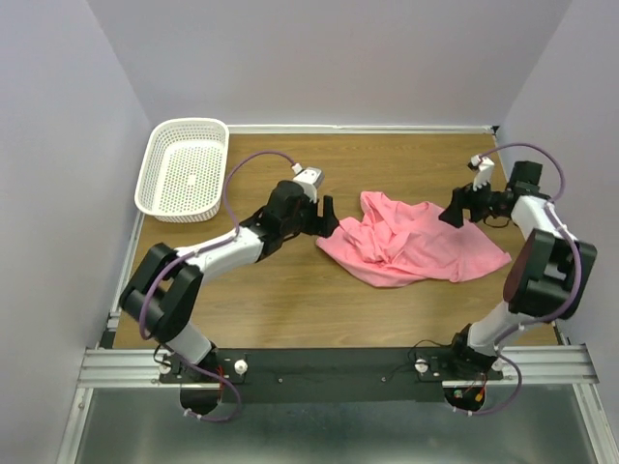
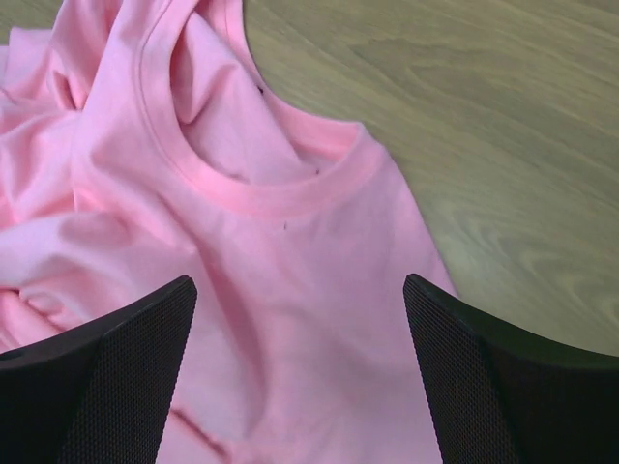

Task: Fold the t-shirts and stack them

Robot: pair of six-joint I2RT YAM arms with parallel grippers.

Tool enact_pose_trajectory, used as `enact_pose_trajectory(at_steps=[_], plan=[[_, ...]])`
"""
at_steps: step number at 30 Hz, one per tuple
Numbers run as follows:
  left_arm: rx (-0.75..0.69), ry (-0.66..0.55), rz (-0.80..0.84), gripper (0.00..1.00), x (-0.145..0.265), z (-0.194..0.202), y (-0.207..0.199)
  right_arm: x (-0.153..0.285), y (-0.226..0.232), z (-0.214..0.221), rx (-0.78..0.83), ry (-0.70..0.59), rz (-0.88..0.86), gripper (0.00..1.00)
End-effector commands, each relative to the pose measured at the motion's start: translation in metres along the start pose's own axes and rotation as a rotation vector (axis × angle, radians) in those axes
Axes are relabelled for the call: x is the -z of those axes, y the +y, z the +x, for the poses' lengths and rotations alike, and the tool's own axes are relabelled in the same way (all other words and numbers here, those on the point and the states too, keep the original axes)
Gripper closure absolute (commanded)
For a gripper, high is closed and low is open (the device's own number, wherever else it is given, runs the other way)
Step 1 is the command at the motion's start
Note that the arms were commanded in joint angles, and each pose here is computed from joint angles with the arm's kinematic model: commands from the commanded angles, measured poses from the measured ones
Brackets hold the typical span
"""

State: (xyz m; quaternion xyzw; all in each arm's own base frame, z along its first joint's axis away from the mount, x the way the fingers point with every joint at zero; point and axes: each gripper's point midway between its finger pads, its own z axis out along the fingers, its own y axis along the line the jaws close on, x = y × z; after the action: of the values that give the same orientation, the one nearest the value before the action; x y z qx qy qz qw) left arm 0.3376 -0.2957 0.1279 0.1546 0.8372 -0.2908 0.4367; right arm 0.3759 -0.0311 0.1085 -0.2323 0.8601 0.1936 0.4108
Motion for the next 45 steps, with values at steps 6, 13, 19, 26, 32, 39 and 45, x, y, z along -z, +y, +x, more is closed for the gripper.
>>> enact_pose_trajectory(at_steps=[6, 13, 19, 26, 32, 39, 45], plan=[[-0.076, 0.115, -0.096, 0.17, -0.068, 0.003, 0.022, -0.066, -0.028, -0.012, -0.185, 0.113, -0.039, 0.13], [-0.075, 0.195, -0.088, 0.19, -0.084, 0.022, 0.027, -0.099, -0.040, 0.010, -0.203, 0.223, 0.014, 0.19], [-0.068, 0.228, -0.041, 0.21, -0.091, 0.032, 0.021, -0.109, -0.043, 0.029, -0.212, 0.288, 0.042, 0.32], [-0.042, 0.265, 0.038, 0.29, -0.103, 0.041, 0.008, -0.105, -0.040, 0.027, -0.222, 0.285, 0.046, 0.74], [-0.037, 0.291, 0.074, 0.41, -0.102, 0.050, 0.004, -0.099, -0.037, 0.023, -0.217, 0.276, 0.052, 0.88], [-0.011, 0.325, 0.120, 1.00, -0.100, 0.060, -0.003, -0.093, -0.034, 0.018, -0.213, 0.266, 0.059, 0.95], [-0.002, 0.216, -0.032, 1.00, -0.057, 0.037, 0.031, -0.039, -0.063, -0.023, -0.206, 0.136, 0.194, 0.99]])
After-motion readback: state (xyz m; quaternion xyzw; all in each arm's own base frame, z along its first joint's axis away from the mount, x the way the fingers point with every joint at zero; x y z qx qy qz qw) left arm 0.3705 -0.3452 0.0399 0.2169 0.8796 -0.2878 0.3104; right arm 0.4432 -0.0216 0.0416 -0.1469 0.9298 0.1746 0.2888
